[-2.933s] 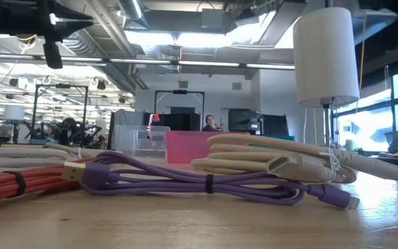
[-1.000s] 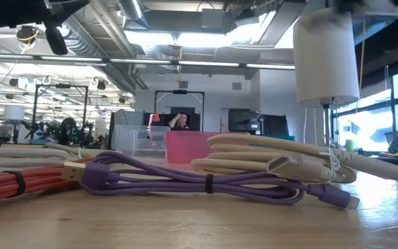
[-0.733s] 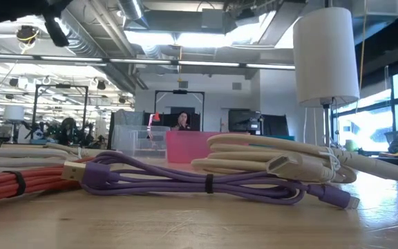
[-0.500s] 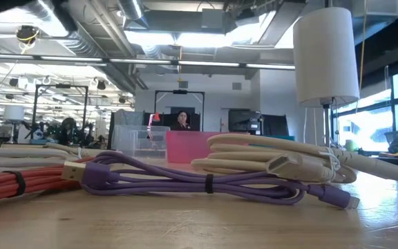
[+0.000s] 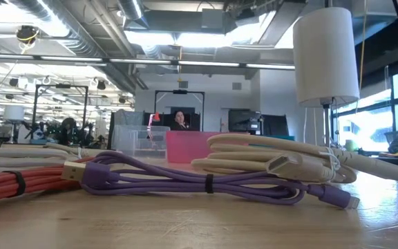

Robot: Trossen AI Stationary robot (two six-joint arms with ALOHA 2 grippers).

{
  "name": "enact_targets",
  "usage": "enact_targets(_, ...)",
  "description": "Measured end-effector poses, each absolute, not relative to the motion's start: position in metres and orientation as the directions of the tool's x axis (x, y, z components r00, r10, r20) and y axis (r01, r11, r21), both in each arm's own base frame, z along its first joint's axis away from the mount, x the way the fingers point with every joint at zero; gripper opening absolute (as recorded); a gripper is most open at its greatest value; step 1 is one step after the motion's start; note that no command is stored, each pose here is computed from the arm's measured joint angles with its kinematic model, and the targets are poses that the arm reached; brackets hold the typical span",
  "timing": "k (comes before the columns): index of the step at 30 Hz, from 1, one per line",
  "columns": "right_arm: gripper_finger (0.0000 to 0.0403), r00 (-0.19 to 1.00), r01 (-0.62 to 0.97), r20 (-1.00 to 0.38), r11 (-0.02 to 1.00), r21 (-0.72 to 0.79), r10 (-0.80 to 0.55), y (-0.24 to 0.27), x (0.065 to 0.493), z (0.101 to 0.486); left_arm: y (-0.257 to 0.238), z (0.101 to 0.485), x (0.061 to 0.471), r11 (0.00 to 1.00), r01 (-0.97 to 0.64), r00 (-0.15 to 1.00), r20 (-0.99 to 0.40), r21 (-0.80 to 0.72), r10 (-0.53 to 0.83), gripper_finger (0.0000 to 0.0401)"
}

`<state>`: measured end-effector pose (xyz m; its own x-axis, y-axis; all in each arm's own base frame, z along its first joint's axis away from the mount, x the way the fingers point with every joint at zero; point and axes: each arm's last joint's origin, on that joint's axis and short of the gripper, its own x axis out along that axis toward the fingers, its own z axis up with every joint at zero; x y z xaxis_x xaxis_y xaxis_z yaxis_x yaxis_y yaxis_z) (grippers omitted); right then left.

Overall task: Pick & Place USB Port
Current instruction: Put the purple and black USB cable into the transparent bin

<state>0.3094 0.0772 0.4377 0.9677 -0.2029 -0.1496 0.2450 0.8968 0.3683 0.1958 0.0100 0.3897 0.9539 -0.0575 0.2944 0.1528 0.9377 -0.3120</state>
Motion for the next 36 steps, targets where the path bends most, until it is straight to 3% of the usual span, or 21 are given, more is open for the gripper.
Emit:
enact_targets(9,0.0001,0.985,0.173,-0.067,0.916,0.362,-0.159,0.080,0.310,0.446,0.016,0.393,0.234,0.931,0.191,0.964,0.237,-0.311,-0.118,0.0148)
enact_targets(21,0.0001,0.985,0.170,-0.083,0.926,0.338,-0.151,0.080,0.310,0.445,0.014,0.412,0.268,0.894,0.361,0.914,0.292,-0.266,-0.282,0.0151)
enact_targets(36,0.0001,0.984,0.176,-0.095,0.926,0.333,-0.153,0.080,0.310,0.444,0.015,0.416,0.292,0.873,0.424,0.890,0.289,-0.241,-0.352,0.0151)
